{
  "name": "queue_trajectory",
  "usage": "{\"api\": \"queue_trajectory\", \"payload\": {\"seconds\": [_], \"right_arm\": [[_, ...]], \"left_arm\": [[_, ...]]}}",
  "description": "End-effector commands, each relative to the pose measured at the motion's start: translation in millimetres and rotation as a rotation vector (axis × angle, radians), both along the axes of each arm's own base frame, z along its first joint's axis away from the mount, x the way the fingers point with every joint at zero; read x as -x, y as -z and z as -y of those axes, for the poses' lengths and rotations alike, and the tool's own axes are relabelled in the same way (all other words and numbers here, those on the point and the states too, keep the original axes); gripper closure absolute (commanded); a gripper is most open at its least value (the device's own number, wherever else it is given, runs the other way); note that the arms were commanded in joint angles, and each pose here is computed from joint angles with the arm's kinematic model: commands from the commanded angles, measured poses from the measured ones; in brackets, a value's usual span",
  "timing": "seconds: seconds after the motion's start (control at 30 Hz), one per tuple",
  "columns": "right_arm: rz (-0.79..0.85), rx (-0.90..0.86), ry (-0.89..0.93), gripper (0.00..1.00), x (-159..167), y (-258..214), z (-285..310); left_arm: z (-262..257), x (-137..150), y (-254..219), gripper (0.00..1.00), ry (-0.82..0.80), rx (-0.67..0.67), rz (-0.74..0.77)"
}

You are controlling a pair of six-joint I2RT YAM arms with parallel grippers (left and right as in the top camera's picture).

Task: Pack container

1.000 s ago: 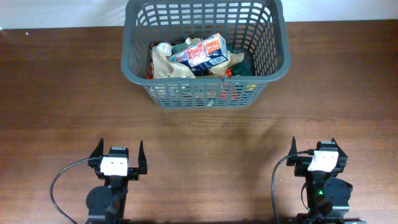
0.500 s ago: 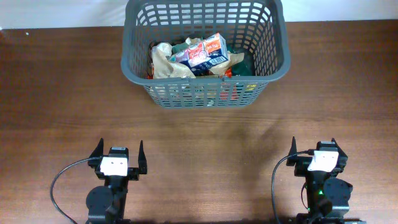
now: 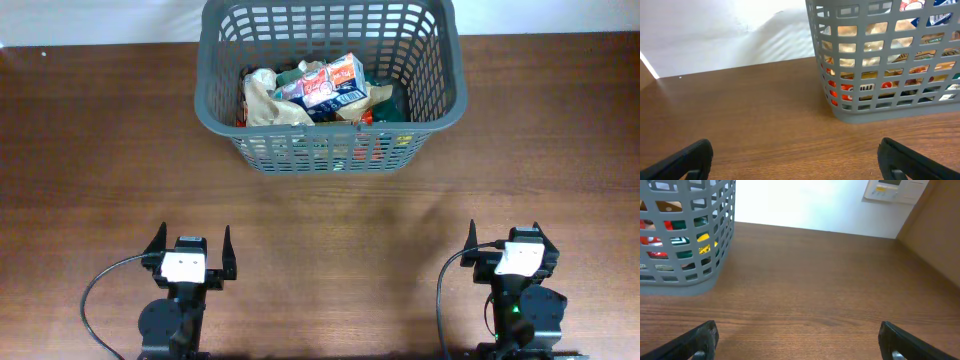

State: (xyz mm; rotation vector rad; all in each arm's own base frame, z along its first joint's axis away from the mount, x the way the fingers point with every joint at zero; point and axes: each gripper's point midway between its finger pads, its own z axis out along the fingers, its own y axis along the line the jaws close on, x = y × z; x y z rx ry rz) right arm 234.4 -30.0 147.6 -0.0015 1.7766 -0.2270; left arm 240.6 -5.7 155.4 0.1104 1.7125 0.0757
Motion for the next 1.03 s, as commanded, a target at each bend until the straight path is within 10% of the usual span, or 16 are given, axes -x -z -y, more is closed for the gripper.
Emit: {"api": "queue_trajectory", "payload": {"seconds": [0.0, 1.0], "right_arm": [[0.002, 0.007, 0.013, 0.01, 0.5, 1.3, 2.6], [0.001, 0.007, 0.013, 0.01, 0.5, 1.4, 2.6]], "left_arm": [[-2.4, -0.1, 2.0, 0.01, -0.013, 0.007, 0.002], [-2.5, -0.1, 2.0, 0.01, -0.013, 0.007, 0.002]]}}
